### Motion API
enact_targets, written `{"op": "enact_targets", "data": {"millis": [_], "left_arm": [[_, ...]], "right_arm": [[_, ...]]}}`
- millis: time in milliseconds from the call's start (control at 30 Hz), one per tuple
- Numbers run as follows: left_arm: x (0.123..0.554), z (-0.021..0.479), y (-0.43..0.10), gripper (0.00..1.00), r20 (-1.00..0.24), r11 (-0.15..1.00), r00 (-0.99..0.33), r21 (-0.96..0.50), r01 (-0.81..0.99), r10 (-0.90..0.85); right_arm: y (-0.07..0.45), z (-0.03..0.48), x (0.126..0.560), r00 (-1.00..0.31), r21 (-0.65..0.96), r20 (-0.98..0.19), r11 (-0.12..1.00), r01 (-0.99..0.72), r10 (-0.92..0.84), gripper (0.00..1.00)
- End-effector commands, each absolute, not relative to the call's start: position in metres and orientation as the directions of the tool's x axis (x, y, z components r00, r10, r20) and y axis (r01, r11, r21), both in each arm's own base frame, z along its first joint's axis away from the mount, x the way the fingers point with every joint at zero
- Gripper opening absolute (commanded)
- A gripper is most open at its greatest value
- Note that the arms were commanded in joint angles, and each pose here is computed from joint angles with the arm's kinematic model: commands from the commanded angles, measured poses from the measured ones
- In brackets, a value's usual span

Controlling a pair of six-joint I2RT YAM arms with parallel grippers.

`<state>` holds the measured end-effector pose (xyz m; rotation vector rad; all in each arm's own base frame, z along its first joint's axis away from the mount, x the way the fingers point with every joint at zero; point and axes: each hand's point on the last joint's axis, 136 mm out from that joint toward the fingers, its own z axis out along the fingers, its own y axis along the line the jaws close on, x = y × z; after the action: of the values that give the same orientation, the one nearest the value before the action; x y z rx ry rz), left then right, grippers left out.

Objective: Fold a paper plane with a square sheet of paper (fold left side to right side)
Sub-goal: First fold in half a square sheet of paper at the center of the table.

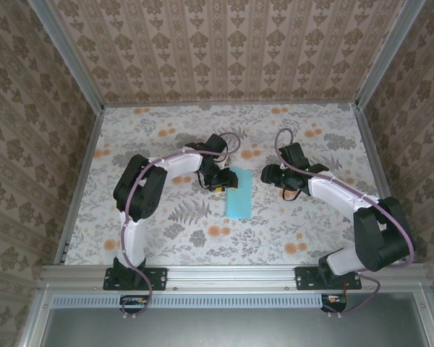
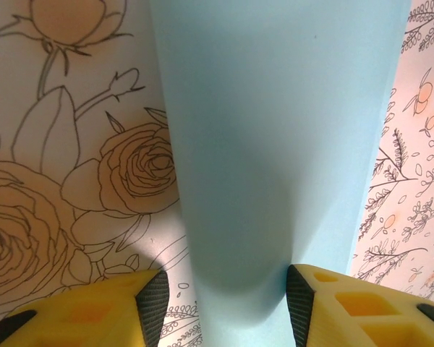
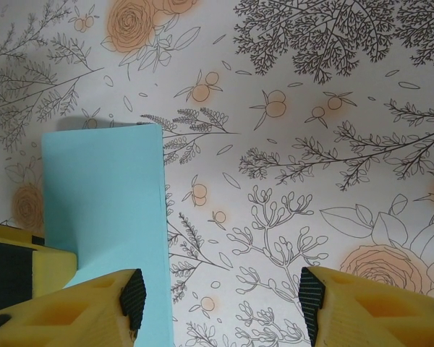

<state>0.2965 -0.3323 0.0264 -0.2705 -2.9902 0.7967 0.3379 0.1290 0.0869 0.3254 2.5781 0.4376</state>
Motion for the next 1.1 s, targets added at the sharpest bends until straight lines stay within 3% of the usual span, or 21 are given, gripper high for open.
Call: {"op": "enact_targets", "data": {"millis": [0, 1067], "left_arm": [[0.2764, -0.0133, -0.345, 0.51, 0.055, 0.866, -0.976, -0.474, 0.161, 0.211], [0.2711, -0.0192, -0.3492, 0.52, 0.071, 0.87, -0.963, -0.449, 0.201, 0.26]], "right_arm": [[0.1205, 0.0883, 0.3315, -0.841, 0.346, -0.441, 0.924, 0.164, 0.314, 0.62], [0.1208, 0.0861, 0.3308, -0.844, 0.348, -0.438, 0.924, 0.159, 0.311, 0.65]]}}
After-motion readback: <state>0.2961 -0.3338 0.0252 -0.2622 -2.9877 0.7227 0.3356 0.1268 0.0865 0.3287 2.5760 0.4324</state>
